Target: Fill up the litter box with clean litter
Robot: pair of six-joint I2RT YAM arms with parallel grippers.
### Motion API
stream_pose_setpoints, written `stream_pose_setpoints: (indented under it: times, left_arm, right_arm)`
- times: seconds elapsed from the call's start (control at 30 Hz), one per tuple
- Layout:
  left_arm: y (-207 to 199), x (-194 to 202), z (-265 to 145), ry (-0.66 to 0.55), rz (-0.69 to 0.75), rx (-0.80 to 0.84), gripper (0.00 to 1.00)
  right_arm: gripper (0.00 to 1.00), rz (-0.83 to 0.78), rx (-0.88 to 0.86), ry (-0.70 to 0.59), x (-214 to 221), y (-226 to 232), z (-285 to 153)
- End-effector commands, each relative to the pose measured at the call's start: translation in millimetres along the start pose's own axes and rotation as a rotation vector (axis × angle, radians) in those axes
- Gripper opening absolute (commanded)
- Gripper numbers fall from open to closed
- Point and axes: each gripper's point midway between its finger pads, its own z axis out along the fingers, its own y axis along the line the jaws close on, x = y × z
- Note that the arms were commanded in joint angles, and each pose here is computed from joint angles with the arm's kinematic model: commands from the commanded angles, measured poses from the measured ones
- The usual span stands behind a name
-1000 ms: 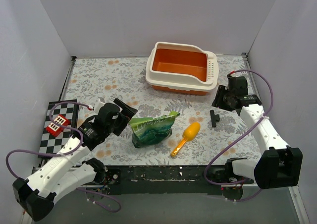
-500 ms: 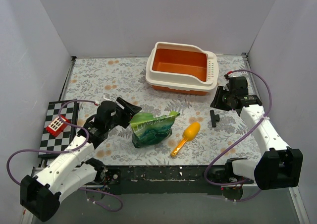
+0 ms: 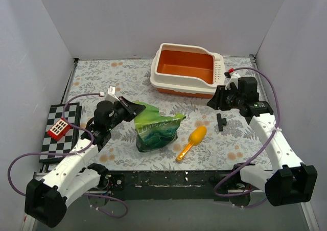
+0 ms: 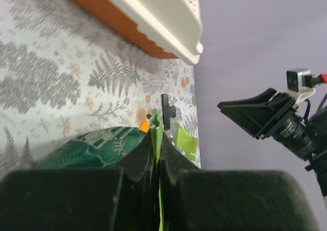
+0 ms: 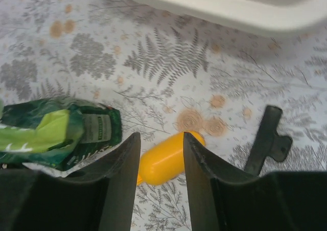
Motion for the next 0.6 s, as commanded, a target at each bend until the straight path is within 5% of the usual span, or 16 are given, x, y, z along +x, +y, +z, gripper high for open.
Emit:
stream_pose_setpoints:
  times: [0.0,0.57]
  left_arm:
    - [-52.5,-15.0,-4.6,-0.030,0.238,0.306,0.00]
    - [-114.6,27.1,-56.8,0.189,0.662,1.010,0.00]
  right_arm:
    - [0.50,-0.271,-0.315,-0.224,-59.2,75.7,-23.7]
    - [0.74,-0.761,-0.915,-0.176,-26.3,200.3,-23.1]
